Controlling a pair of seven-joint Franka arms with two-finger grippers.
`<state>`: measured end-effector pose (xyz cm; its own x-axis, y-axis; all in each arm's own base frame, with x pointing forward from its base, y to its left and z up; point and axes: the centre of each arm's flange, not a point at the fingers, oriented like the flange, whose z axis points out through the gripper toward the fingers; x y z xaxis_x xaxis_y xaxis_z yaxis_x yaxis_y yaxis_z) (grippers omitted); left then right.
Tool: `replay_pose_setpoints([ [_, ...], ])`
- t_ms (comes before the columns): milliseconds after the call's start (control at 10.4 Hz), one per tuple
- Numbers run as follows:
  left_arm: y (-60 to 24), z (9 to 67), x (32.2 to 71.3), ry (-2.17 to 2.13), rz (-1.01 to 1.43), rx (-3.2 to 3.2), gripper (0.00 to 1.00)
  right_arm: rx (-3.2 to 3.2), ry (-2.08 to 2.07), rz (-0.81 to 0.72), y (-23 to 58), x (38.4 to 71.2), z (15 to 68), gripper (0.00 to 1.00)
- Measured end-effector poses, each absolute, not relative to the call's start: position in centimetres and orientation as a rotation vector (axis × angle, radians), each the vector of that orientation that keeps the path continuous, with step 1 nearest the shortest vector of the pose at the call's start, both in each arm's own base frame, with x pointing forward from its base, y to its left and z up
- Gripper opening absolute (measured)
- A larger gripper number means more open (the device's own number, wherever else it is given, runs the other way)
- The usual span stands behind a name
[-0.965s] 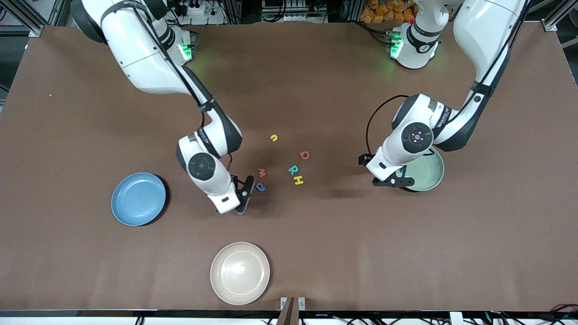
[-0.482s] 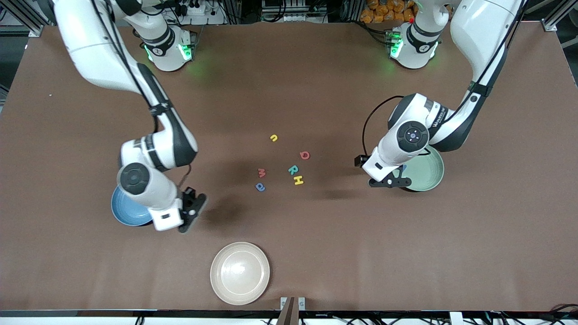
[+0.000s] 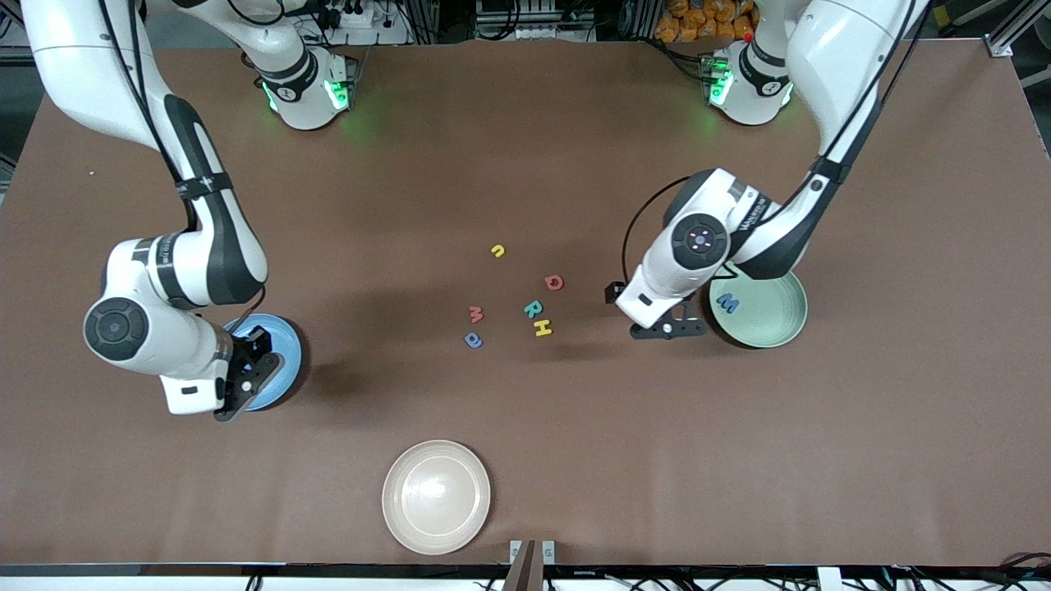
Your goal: Sort upper and lower case letters into plates
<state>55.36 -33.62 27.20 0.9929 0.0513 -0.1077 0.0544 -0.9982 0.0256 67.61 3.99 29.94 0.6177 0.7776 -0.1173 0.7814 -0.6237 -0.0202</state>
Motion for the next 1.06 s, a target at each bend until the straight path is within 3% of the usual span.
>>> replay_pose_setpoints([
  [193,-33.6,27.1,55.9,0.093,-0.163,3.102,1.00,2.818,1.307,-0.220,1.7,66.9,28.8,0.27],
  [289,-33.7,27.0,56.0,0.093,-0.165,3.101,1.00,2.829,1.288,-0.228,0.6,66.7,28.4,0.34],
  [772,-41.6,23.7,52.8,0.064,-0.053,3.145,1.00,2.830,1.291,-0.225,0.6,66.6,28.2,1.00],
  [1061,-45.1,21.7,51.5,0.176,-0.026,3.148,1.00,2.834,1.280,-0.221,0.6,66.6,28.2,1.00],
])
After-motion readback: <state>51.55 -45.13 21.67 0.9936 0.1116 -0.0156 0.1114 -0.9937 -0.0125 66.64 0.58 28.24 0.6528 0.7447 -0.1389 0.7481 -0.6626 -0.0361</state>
